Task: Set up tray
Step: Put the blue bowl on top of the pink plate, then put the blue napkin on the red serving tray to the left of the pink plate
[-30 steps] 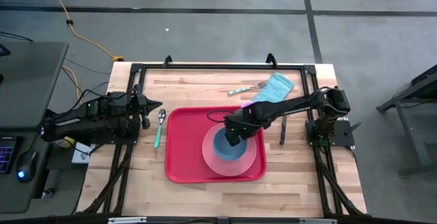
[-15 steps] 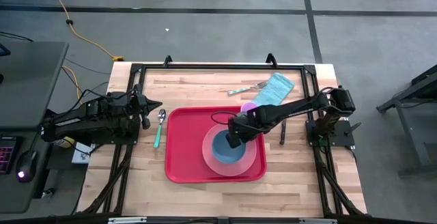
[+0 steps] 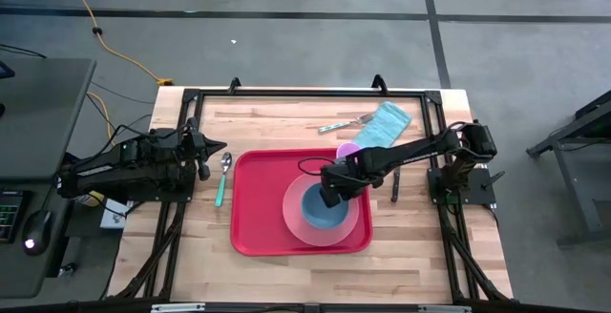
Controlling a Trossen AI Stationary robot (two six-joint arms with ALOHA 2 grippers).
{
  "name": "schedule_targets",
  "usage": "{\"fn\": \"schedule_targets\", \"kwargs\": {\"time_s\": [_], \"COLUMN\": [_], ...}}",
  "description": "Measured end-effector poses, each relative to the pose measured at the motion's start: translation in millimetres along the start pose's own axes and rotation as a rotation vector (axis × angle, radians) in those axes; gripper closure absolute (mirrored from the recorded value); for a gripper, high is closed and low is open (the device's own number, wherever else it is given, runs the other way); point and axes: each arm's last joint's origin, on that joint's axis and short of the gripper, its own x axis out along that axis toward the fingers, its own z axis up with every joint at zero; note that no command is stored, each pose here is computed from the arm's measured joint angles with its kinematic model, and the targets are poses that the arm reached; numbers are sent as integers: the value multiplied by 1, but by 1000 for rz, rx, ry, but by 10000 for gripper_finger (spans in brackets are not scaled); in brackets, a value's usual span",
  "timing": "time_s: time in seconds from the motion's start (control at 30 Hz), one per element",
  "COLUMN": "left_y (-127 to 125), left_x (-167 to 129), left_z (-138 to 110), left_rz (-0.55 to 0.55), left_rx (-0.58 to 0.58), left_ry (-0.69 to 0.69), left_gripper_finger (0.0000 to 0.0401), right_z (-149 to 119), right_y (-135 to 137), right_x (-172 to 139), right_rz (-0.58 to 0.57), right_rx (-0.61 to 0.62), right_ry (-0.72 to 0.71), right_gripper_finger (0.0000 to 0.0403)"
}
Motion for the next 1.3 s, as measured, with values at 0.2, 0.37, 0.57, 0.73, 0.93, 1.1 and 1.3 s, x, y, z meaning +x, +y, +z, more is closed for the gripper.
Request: {"fn": "schedule_targets", "kwargs": {"time_s": [0.2, 0.37, 0.57, 0.73, 0.93, 1.1, 1.3], "left_y": [0, 0, 0, 0, 0, 0, 0], "left_x": [0, 0, 0, 0, 0, 0, 0], "left_z": [0, 0, 0, 0, 0, 0, 0], "left_rz": [0, 0, 0, 0, 0, 0, 0], "left_rx": [0, 0, -1, -1, -1, 0, -1], "left_ry": [0, 0, 0, 0, 1, 1, 1], "left_gripper_finger": [361, 361, 361, 361, 361, 361, 361], "right_z": [0, 0, -1, -3, -6, -8, -8], "right_y": [3, 2, -1, -3, -12, -25, -62], "right_x": [0, 0, -2, -20, -62, -112, -163], "right_rz": [28, 24, 4, 55, 177, 321, 364], "right_rx": [-25, -20, -3, -1, -6, -44, 1], "right_ry": [1, 2, 26, 1, -115, -356, -611], "right_gripper_finger": [373, 304, 238, 213, 215, 223, 226]}}
